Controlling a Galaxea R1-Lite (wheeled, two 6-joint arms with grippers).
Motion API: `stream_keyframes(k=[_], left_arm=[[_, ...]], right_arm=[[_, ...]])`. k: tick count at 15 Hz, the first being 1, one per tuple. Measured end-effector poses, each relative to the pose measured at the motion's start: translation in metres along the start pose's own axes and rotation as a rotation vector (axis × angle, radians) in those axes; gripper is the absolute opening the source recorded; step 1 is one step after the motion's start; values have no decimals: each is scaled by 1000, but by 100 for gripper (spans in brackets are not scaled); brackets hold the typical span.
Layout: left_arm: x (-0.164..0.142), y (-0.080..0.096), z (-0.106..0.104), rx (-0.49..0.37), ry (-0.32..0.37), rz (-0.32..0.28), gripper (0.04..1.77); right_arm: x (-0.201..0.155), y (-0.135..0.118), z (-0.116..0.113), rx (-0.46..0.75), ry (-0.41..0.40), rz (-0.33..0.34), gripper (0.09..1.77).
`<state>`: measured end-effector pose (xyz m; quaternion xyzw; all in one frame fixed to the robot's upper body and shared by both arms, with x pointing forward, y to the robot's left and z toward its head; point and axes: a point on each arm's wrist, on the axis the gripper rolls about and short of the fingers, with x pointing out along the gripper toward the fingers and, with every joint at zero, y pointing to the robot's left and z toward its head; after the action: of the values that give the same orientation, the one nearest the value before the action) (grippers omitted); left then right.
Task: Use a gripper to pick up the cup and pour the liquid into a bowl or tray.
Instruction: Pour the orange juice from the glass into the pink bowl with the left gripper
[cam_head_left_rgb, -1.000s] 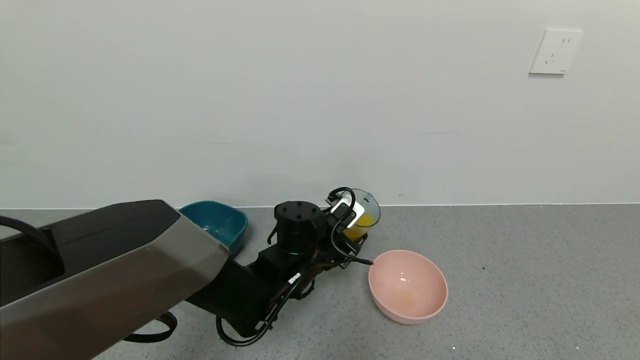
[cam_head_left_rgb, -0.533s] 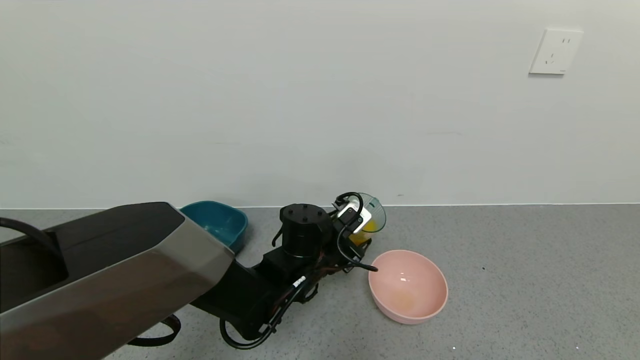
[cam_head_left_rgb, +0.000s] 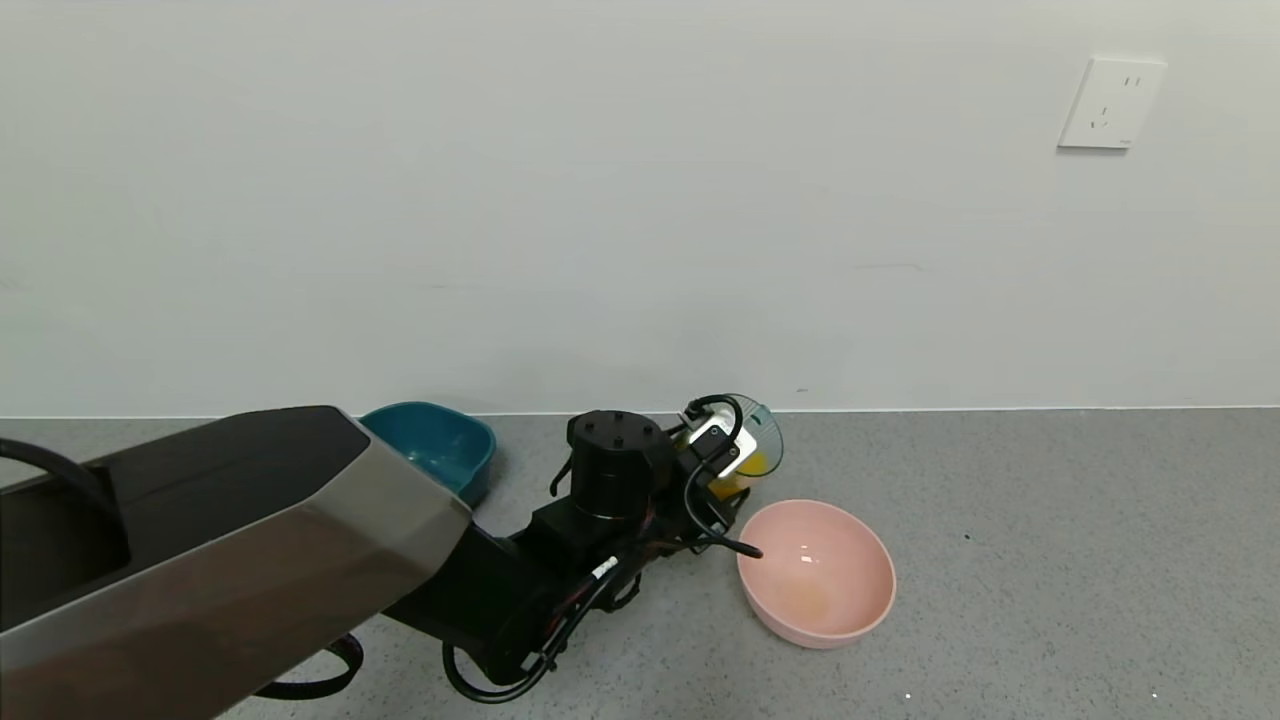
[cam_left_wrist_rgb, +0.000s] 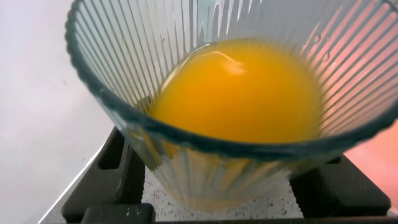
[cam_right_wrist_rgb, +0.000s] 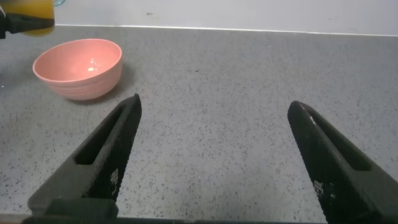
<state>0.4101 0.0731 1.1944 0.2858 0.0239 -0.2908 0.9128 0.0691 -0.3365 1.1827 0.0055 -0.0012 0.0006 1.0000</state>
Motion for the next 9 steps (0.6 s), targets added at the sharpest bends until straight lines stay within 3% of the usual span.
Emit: stream_keyframes(k=[9], left_arm=[[-2, -7, 1, 108, 24, -30, 129]], right_arm=[[0, 0, 0, 0, 0, 0, 171]])
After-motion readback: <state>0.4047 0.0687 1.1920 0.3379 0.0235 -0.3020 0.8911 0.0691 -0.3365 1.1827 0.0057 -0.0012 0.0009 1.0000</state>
